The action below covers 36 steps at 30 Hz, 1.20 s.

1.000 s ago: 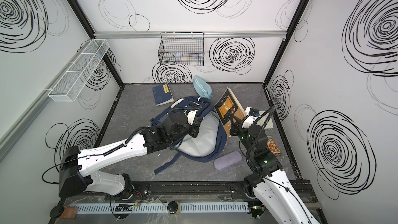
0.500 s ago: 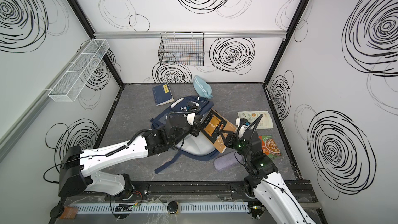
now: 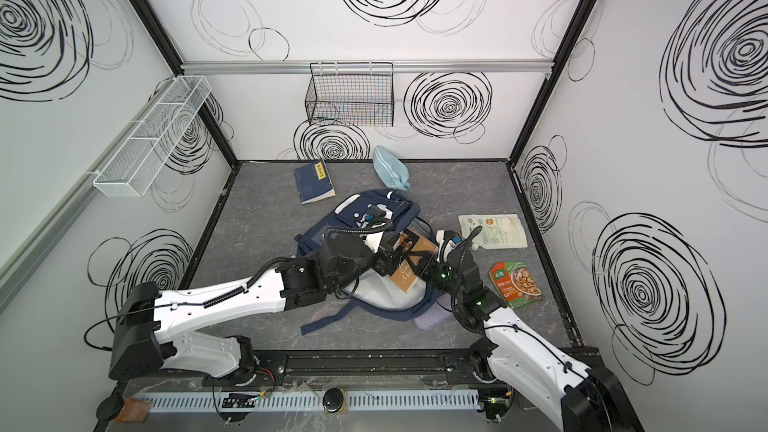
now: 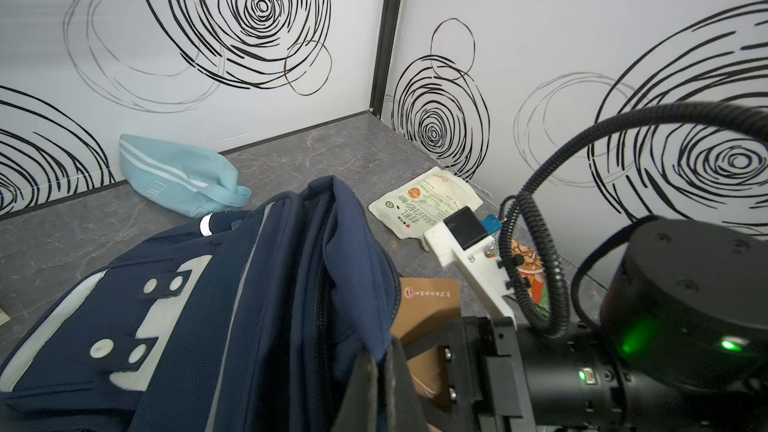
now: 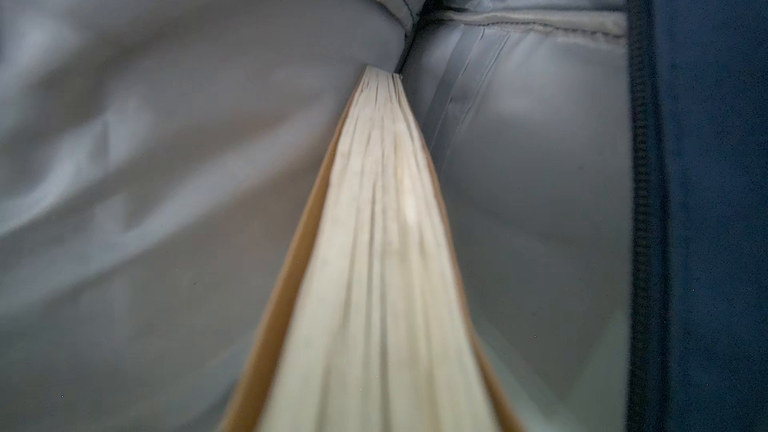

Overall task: Pack the student bag
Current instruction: 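Lower the paperback into the open backpack with the right gripper while left holds it open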

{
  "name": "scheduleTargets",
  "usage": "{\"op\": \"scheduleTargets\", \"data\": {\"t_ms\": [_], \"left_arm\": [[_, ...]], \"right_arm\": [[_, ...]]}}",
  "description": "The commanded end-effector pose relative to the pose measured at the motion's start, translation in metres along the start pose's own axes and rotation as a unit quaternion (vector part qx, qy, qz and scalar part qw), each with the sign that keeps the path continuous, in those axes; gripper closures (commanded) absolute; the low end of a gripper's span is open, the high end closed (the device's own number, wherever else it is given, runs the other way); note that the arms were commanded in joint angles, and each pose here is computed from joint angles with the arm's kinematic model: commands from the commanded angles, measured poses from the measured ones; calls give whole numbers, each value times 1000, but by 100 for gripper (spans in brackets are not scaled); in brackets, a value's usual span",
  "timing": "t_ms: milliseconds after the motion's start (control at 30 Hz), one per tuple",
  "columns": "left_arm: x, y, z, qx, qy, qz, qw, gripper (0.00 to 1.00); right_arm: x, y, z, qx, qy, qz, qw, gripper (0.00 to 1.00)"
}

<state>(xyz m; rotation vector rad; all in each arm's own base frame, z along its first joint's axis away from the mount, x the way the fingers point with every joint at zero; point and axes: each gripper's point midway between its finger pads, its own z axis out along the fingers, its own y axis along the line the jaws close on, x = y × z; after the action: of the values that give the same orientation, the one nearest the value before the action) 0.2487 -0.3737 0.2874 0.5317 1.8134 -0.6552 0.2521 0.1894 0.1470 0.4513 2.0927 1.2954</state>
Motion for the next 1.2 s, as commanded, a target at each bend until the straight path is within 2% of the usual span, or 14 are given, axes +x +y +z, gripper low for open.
{"op": "scheduleTargets", "data": {"t_ms": [0, 400, 633, 833, 1100, 1167], "left_arm": [[-76, -14, -28, 34, -120, -38, 991, 100], [-92, -21, -39, 57, -134, -40, 989, 100], [-103, -33, -45, 85, -136, -34, 986, 100], [-103, -41, -48, 110, -131, -31, 985, 100], [-104, -47, -50, 125, -128, -35, 983, 100], [-105, -48, -50, 128, -127, -35, 983, 100]], "right_arm": [[-41, 65, 1, -105, -77, -4, 992, 100], [-33, 71, 63, -94, -20, -6, 995, 100], [-36, 62, 77, -75, -44, 0, 996, 98], [-27, 46, 93, -57, -17, 0, 998, 95], [-28, 29, 106, -41, -26, 11, 999, 94], [-29, 29, 110, -41, -26, 14, 999, 89]]}}
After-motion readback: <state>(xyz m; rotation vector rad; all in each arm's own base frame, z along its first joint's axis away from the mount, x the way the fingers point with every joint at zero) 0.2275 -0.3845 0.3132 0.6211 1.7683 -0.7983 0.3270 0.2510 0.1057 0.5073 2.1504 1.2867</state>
